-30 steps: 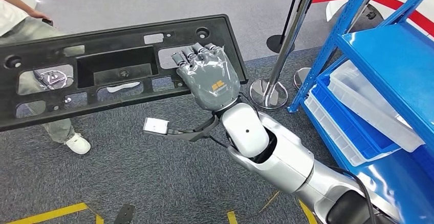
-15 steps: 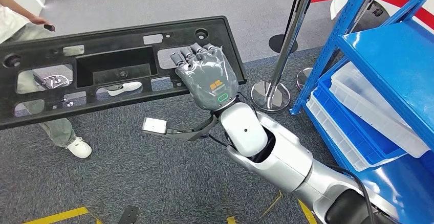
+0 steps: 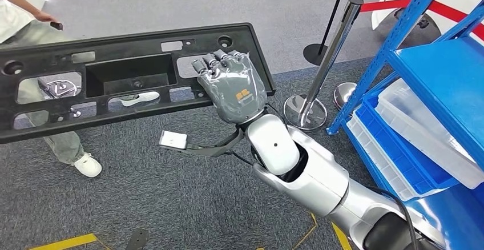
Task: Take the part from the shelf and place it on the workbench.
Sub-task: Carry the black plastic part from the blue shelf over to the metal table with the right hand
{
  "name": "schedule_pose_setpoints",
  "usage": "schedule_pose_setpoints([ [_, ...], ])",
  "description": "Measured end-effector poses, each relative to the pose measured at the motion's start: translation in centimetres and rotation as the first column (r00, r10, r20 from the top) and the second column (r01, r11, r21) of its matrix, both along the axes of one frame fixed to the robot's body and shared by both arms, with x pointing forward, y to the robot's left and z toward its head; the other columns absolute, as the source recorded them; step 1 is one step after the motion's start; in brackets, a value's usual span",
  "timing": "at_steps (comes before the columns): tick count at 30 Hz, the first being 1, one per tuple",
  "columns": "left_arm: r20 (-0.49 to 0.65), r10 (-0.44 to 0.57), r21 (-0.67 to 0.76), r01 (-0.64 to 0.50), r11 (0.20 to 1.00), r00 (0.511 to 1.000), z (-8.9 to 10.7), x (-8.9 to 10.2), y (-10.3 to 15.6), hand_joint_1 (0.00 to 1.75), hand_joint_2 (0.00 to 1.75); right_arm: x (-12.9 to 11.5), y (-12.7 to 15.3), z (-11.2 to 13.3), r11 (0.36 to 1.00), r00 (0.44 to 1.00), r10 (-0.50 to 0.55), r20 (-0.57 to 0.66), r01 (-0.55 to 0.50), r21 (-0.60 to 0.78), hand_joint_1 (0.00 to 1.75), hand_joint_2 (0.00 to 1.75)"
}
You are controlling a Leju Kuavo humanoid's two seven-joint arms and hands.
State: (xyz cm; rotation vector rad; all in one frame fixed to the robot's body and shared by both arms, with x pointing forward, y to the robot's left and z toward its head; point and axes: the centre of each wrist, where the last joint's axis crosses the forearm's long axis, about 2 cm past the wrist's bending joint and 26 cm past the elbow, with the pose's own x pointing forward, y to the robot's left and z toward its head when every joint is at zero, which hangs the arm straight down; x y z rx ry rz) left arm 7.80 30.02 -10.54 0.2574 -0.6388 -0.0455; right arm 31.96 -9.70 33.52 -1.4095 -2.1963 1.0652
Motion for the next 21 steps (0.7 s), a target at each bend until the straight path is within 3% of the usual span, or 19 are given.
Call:
schedule_pose_setpoints([
  [21,0.013,-0.003,-0.003,0.003,1.0,1.0,0.01,0.07,-0.13,0.0,1.75,-0.06,0.08,0.58,1.0,1.0,0.017,0.007,-0.017,0.009,1.75,1.75],
])
